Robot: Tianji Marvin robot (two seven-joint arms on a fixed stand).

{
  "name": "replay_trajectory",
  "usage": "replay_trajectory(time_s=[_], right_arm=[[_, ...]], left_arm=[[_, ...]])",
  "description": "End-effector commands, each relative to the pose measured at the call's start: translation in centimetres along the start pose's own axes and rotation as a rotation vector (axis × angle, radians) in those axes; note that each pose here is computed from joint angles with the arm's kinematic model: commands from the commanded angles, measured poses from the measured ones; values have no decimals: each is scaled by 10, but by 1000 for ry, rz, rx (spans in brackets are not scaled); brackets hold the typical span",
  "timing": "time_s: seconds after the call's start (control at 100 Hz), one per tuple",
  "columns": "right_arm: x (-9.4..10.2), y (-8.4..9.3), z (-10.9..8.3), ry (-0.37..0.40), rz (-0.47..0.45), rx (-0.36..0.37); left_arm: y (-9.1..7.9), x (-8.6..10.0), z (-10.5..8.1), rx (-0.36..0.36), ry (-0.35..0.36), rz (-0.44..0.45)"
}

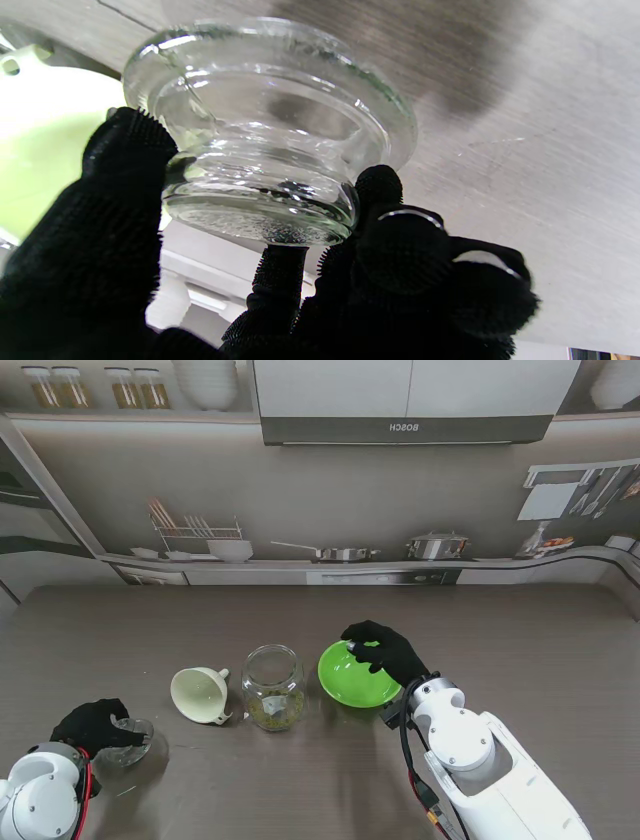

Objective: Pour mung beans into a glass jar with a funnel

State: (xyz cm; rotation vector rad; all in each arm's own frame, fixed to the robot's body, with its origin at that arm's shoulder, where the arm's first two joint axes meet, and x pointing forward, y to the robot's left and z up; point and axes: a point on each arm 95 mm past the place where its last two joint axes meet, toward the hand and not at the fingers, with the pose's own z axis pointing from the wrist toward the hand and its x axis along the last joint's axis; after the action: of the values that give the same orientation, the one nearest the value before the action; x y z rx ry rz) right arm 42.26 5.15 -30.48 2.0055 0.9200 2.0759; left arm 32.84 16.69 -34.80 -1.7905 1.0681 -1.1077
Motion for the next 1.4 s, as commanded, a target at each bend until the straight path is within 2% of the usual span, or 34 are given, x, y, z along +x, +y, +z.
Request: replay_trajectory(time_s=[0.0,0.23,0.49,1.01,1.39], right_arm=[[0,-4,-1,-1,5,20],[0,-4,0,-3,6,22],[0,-5,0,-3,6,21],[-2,-3,1,-8,7,17],[-3,0,1,-10,9,10]], left_arm=[[-7,7,-2,3,24,-11],[-21,20,-5,17,75,-41],[-47,48,-7,24,171,-38],[-93,118,6,14,365,-23],[-101,177,18,-31,486,-30]])
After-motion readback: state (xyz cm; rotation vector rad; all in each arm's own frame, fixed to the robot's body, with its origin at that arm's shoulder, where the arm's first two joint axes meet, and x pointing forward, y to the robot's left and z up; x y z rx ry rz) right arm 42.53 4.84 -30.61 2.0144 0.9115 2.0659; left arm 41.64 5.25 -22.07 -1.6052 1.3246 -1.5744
